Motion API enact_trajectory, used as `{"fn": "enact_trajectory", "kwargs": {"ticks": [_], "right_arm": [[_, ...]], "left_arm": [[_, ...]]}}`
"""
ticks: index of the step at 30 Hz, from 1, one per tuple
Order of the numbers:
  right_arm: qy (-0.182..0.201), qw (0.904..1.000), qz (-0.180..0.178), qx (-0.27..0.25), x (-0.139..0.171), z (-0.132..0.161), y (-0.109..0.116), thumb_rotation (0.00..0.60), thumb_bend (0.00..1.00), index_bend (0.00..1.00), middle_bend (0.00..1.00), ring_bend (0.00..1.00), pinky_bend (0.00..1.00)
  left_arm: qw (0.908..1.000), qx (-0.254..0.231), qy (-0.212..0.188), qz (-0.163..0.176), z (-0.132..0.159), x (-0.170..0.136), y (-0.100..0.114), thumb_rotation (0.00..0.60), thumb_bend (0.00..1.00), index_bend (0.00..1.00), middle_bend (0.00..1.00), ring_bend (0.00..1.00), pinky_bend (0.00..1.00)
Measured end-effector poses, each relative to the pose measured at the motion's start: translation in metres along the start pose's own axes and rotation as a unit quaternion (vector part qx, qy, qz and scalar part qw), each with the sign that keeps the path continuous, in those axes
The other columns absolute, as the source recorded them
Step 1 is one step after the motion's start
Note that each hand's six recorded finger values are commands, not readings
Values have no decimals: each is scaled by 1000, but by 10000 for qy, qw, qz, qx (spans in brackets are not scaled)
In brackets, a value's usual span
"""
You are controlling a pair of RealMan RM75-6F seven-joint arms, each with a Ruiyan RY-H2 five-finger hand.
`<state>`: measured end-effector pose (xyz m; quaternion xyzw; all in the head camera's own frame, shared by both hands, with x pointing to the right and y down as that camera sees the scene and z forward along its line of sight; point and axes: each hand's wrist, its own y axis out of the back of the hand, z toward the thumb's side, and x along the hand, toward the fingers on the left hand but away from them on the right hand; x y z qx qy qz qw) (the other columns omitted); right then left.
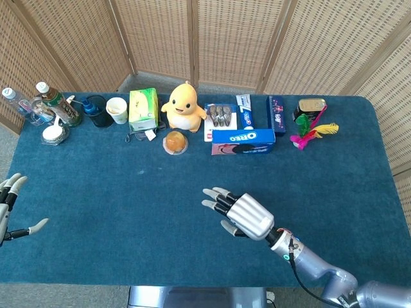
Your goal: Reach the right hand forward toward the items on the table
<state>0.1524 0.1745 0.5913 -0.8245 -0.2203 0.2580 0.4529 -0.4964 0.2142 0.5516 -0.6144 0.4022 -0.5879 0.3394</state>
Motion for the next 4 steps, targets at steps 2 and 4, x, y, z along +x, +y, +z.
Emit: {"fn": "enact_trajectory", "kwargs": {"ticks": [2, 4], "right_arm": [[32, 10000, -16, 27, -4, 2, 1, 567, 511, 166, 0, 159, 731], [65, 10000, -21, 23, -6, 6, 1, 567, 511, 166, 0, 159, 731]], "left_arm": [[10000, -2, 13, 1, 0, 0, 0, 261, 0, 0, 0, 0, 38], [10000, -6, 26, -20, -1, 0, -1, 258, 0, 0, 0, 0, 38]]}}
